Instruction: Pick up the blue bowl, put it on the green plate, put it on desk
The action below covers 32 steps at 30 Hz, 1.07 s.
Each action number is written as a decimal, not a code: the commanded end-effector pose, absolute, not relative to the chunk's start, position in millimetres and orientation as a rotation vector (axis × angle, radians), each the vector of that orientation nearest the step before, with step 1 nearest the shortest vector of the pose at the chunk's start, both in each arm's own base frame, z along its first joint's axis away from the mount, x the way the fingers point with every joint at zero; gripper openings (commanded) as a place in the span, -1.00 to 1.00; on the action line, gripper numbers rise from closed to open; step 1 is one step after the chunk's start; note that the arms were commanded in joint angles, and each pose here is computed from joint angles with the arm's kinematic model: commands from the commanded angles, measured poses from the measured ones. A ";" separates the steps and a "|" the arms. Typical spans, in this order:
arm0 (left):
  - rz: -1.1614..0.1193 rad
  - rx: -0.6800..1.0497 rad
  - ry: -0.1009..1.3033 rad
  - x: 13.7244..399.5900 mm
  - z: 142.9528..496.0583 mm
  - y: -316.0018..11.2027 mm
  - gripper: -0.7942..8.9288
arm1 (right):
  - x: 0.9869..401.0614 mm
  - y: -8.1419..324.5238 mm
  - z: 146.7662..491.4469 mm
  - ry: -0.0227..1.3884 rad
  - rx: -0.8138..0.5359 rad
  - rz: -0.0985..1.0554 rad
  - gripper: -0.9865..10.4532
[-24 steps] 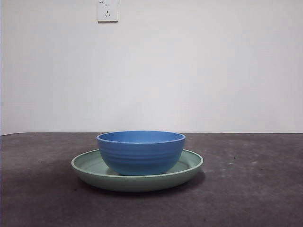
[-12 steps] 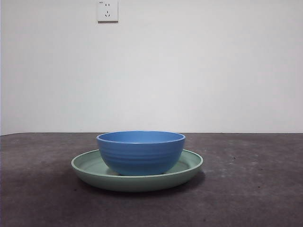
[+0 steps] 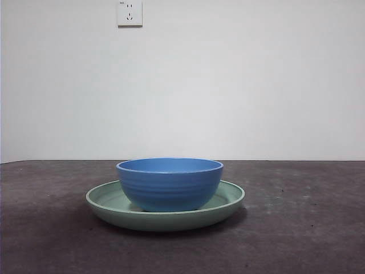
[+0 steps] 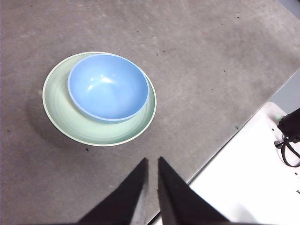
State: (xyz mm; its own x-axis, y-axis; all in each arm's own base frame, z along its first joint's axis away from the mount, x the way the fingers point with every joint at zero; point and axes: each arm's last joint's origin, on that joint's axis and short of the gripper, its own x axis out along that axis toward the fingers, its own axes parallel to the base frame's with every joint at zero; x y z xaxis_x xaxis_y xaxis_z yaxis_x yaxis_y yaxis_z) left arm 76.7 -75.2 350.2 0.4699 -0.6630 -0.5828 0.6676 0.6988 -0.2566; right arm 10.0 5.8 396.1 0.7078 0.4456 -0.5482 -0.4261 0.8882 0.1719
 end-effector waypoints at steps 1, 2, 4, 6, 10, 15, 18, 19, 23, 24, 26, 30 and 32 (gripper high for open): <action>-0.819 -0.003 0.699 77.2 353.4 -76.4 -0.78 | 9.5 5.4 400.7 0.597 0.044 0.490 -0.80; -0.819 -0.003 0.699 77.2 353.4 -76.4 -0.78 | 9.5 5.5 400.6 0.597 0.044 0.490 -0.80; -0.819 -0.003 0.699 77.2 353.4 -76.4 -0.78 | 9.5 5.5 400.6 0.598 0.044 0.492 -0.80; -0.818 -0.003 0.699 77.2 353.4 -76.4 -0.78 | 9.5 5.5 400.6 0.598 0.044 0.493 -0.80; -0.819 -0.004 0.696 77.3 353.5 -76.4 -0.78 | 9.4 5.5 400.7 0.597 0.044 0.492 -0.80; -0.785 -0.020 0.684 77.3 354.1 -71.2 -0.78 | 9.5 5.5 400.7 0.597 0.044 0.493 -0.80; -0.712 -0.052 0.661 77.8 352.3 -61.3 -0.78 | 9.4 5.5 400.8 0.597 0.044 0.493 -0.80; -0.681 -0.064 0.654 78.3 350.1 -57.6 -0.78 | 9.4 5.5 400.8 0.597 0.045 0.493 -0.80; -0.513 -0.132 0.563 81.9 327.2 -39.8 -0.78 | 9.4 5.5 400.8 0.597 0.044 0.493 -0.80; -0.474 -0.148 0.526 82.9 318.2 -35.8 -0.78 | 9.4 5.5 400.8 0.597 0.044 0.493 -0.80; -0.415 -0.169 0.468 84.3 300.1 -29.9 -0.78 | 9.5 5.5 400.8 0.597 0.044 0.493 -0.80; -0.324 -0.165 0.370 85.8 263.8 -20.7 -0.78 | 9.4 5.5 400.8 0.597 0.044 0.493 -0.80; -0.293 -0.135 0.319 86.8 245.6 -17.1 -0.78 | 9.5 5.5 400.8 0.597 0.044 0.493 -0.80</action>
